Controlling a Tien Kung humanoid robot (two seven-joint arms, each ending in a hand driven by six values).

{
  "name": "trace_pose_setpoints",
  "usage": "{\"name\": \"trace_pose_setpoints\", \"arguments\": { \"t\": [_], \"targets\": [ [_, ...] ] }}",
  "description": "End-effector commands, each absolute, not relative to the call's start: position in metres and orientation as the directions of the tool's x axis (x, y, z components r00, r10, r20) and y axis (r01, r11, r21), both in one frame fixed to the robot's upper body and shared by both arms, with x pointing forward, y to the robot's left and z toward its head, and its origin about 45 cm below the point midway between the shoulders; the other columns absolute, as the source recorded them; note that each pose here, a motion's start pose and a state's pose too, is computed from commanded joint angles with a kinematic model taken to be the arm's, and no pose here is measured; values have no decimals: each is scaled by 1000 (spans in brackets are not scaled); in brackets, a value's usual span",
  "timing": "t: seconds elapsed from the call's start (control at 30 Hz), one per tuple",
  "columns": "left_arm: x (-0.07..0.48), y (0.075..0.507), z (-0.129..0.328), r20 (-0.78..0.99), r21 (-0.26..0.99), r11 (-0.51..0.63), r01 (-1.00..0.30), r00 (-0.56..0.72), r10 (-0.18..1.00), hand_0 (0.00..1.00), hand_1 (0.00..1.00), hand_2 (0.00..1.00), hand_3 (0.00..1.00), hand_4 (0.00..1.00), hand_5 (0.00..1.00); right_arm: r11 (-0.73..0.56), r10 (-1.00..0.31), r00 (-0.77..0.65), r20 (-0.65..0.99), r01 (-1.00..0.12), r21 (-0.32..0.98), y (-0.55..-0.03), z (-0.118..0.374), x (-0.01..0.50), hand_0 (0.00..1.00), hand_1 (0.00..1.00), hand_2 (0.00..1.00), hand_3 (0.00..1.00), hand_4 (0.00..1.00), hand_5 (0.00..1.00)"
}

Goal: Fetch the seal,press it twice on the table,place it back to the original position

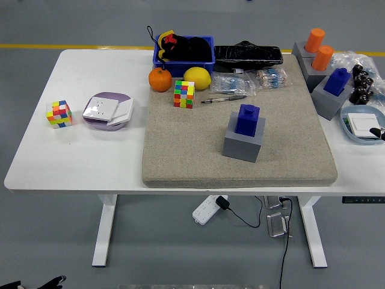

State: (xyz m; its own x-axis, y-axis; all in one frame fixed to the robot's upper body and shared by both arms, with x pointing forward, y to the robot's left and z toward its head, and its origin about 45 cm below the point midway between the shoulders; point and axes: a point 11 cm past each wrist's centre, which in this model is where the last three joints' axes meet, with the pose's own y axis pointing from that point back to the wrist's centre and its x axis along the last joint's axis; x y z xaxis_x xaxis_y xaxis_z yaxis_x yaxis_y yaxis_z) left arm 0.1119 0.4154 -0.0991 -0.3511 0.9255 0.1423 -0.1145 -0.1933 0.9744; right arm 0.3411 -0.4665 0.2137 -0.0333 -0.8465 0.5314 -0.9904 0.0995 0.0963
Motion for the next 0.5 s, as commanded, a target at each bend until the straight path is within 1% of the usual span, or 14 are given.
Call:
{"name": "trace_pose_setpoints", "arguments": {
  "t": [0.5],
  "targets": [
    [114, 418, -98, 146, 973, -198, -117, -351, 925, 811, 785, 761, 799, 678, 428, 107, -851, -45, 523, -990, 90, -469, 218, 342, 841, 794, 776, 785, 990, 217]
  ]
}}
